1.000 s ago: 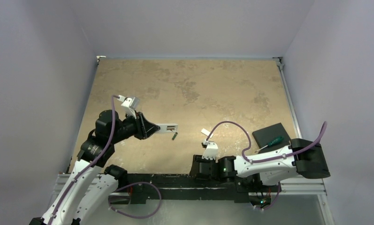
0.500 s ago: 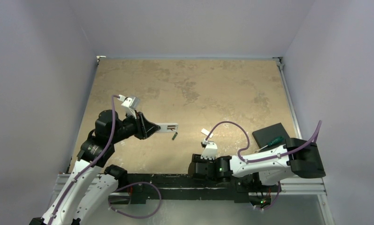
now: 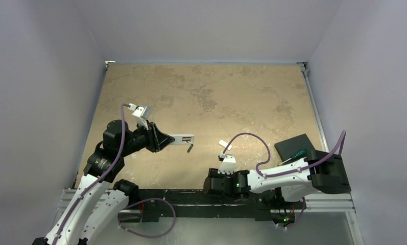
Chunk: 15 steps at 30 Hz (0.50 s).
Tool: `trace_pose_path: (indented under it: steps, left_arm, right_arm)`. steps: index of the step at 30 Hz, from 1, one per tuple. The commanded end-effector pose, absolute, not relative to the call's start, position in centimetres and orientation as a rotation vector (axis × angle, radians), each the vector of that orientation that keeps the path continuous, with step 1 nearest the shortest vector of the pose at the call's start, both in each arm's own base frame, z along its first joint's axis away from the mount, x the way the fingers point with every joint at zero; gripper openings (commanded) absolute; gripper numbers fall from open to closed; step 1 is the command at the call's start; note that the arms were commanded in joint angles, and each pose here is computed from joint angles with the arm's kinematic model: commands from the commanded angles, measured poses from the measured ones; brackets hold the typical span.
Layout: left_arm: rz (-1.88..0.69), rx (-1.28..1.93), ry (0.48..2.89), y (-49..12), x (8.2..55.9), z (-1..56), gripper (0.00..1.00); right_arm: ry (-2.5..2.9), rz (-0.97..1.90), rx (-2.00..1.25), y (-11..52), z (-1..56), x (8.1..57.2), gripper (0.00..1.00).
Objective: Load the batteries into the remote control
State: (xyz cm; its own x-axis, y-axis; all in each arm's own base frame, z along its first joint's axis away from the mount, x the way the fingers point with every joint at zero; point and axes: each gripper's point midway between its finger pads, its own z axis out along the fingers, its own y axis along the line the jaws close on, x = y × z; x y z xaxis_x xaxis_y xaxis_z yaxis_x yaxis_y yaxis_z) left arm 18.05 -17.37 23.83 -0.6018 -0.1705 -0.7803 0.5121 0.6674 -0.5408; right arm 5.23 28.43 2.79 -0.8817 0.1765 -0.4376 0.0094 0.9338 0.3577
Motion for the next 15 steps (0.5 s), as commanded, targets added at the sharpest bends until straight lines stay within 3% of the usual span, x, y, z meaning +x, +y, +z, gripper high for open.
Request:
trace_pose_path:
  steps: [1, 15]
  left_arm:
    - [-0.991, 0.302, 1.917, -17.62, 18.26, 25.8, 0.0]
    - [-0.993, 0.304, 1.914, -17.58, 18.1, 25.9, 0.0]
  right_arm:
    - [2.569, 0.522, 0.183, 29.76, 3.89, 5.85, 0.58]
    - [2.546, 0.427, 0.187, 29.39, 3.31, 6.78, 0.56]
